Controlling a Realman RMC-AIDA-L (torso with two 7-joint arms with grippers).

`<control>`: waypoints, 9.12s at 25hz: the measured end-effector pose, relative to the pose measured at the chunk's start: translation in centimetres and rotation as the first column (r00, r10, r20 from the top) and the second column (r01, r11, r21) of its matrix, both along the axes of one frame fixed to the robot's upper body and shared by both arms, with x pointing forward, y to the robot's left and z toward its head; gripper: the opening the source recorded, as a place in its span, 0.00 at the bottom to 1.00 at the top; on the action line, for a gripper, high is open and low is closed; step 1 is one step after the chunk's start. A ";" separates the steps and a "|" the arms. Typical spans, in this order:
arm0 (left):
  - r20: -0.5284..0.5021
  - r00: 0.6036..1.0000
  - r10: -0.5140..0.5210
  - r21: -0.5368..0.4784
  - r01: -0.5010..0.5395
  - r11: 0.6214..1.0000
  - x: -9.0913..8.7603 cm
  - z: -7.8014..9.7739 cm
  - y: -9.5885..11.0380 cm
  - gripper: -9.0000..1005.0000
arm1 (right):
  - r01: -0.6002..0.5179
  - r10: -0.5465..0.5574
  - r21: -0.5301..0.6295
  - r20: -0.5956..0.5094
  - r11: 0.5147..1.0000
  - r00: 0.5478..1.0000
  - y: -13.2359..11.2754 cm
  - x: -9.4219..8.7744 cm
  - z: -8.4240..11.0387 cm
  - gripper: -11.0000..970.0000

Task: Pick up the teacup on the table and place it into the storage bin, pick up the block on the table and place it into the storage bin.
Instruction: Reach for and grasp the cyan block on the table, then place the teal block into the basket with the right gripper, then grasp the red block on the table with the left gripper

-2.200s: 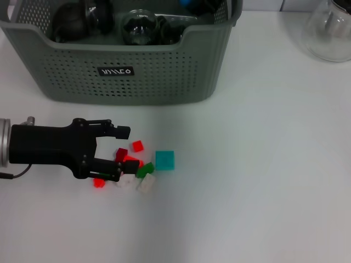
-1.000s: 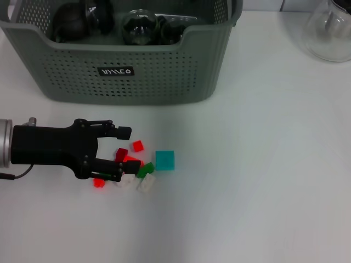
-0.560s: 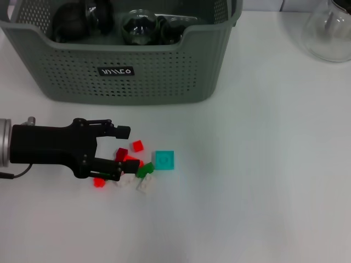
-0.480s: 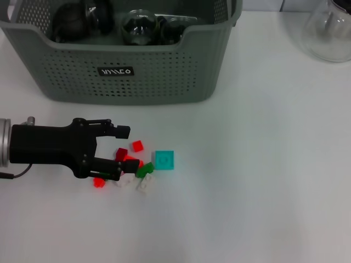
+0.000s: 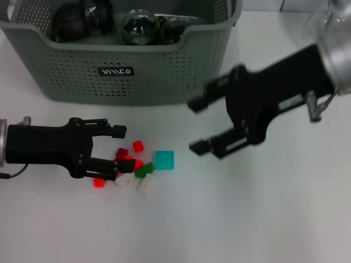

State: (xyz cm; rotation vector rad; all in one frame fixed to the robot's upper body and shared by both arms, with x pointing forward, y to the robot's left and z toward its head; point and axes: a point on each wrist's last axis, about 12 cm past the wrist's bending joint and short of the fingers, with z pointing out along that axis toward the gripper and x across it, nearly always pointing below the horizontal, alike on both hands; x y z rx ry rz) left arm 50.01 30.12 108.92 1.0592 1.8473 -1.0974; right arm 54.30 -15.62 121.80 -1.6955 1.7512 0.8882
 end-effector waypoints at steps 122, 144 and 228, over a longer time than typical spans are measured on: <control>0.021 1.000 0.004 0.019 -0.005 1.000 0.2 -0.2 0.1 0.86 | 0.553 -0.474 -0.147 0.367 0.820 0.800 6.5 14.3 0.9 0.51; 0.015 1.000 0.007 0.018 -0.007 1.000 0.0 -0.4 0.2 0.86 | 0.210 -0.279 0.268 0.254 0.940 0.926 2.8 5.0 7.7 0.63; -0.163 0.854 0.495 0.881 -0.100 0.463 2.2 3.5 -12.8 0.63 | 0.099 -0.090 0.045 -0.177 0.994 0.980 -7.1 0.2 -10.4 0.63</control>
